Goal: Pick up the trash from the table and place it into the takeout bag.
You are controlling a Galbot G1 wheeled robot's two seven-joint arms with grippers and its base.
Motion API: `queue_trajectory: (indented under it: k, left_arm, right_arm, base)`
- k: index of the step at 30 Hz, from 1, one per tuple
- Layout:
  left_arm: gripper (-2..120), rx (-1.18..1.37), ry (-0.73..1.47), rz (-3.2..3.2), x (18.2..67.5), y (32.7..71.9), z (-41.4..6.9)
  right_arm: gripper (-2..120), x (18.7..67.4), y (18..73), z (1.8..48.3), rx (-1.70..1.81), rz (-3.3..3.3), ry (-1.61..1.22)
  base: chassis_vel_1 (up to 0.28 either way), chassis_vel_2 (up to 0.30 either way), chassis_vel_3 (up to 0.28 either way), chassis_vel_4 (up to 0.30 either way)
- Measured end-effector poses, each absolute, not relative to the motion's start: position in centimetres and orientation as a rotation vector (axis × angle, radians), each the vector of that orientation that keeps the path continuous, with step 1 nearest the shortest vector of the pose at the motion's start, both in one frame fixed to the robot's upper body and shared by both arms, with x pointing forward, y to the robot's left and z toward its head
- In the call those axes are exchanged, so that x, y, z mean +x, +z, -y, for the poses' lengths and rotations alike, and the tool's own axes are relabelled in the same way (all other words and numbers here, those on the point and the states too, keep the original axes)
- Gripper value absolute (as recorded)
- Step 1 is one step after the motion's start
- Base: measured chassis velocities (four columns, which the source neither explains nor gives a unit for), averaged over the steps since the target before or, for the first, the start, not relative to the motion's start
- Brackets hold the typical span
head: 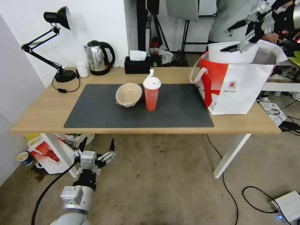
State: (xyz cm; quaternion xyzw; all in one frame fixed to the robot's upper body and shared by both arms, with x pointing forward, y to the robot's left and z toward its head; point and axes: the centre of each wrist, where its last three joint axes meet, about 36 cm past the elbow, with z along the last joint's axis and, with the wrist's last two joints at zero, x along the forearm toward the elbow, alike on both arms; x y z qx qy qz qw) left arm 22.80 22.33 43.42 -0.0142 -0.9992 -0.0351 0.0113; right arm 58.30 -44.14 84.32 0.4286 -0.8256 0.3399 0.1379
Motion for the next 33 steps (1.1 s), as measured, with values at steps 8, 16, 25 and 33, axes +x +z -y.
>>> queue_trajectory:
  k: [8, 16, 25, 33]
  left_arm:
    - [100, -0.044, -0.109, 3.117, 22.8, 43.4, -22.3]
    - [100, -0.044, -0.109, 3.117, 22.8, 43.4, -22.3]
    - [100, -0.044, -0.109, 3.117, 22.8, 43.4, -22.3]
    - [100, -0.044, -0.109, 3.117, 22.8, 43.4, -22.3]
  right_arm:
    - [100, 56.8, 80.4, 43.6, 1.25, 2.379, 0.784]
    - [90, 55.9, 78.0, 46.0, 1.196, 2.372, 0.707]
    - [88, 56.8, 76.9, 47.8, 1.122, 2.399, 0.676]
    - [100, 60.1, 77.3, 49.0, 1.041, 2.472, 0.701]
  base:
    - [0.0, 0.0, 0.0, 0.0]
    - [0.0, 0.0, 0.0, 0.0]
    - [0.0, 0.0, 0.0, 0.0]
    - [0.0, 0.0, 0.0, 0.0]
